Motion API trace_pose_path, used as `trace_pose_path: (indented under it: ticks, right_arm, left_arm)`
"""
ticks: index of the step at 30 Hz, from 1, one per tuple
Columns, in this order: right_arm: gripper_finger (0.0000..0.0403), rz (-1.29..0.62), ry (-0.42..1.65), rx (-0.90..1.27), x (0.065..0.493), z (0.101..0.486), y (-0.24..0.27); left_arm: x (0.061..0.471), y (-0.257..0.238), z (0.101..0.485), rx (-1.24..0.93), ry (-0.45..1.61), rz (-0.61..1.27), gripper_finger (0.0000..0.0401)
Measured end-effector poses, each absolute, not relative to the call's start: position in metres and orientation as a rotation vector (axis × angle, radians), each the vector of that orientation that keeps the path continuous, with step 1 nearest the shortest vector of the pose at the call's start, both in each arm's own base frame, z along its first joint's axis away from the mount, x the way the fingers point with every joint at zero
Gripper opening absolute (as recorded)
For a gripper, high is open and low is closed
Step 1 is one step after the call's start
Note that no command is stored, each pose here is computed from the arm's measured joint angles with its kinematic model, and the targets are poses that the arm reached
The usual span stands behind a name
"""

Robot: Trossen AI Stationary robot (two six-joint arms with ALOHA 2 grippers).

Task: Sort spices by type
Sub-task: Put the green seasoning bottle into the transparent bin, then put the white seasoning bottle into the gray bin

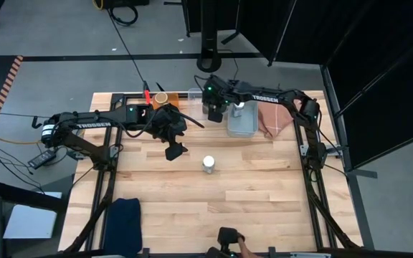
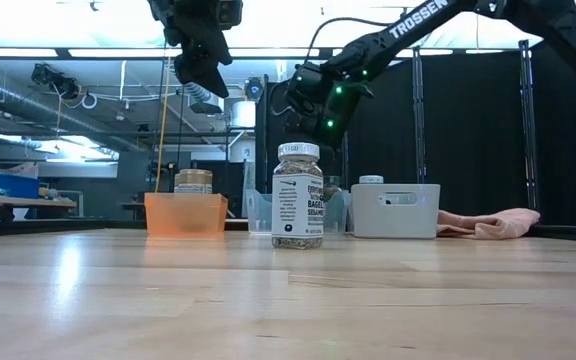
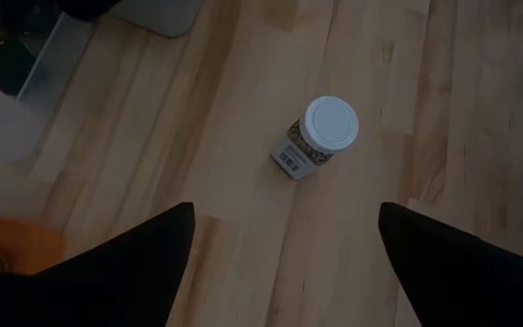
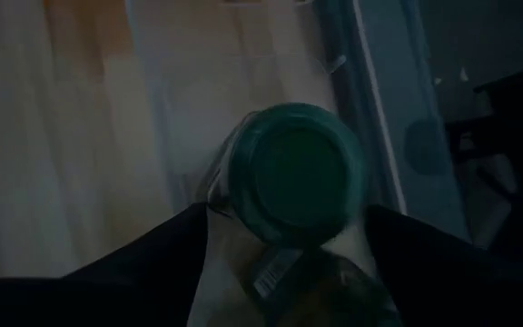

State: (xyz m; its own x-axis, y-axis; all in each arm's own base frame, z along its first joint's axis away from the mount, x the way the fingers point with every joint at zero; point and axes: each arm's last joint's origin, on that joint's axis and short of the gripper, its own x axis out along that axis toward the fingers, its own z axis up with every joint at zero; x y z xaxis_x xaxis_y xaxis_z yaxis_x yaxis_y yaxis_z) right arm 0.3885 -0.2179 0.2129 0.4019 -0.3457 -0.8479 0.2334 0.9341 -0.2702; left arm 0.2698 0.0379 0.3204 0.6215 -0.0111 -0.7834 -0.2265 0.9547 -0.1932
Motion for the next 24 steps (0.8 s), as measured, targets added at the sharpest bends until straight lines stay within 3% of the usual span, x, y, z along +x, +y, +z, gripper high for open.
trace_pose_path:
  ticks: [7,13,19,24]
  right_arm:
    - [0.0321,-0.378,1.057,-0.134,0.393,0.247,-0.221]
    - [0.0331,-0.337,1.075,-0.192,0.389,0.302,-0.218]
    - [0.033,-0.263,1.136,-0.261,0.36,0.38,-0.202]
    - [0.0331,-0.236,1.04,-0.296,0.313,0.427,-0.17]
  left_arm:
    - [0.27,0.038,0.32,-0.285,0.895,0.128,0.0355]
    - [0.27,0.038,0.321,-0.256,0.895,0.119,0.0355]
    - [0.27,0.038,0.321,-0.107,0.899,0.05,0.0355]
    - [0.276,0.038,0.32,-0.021,0.867,-0.008,0.0355]
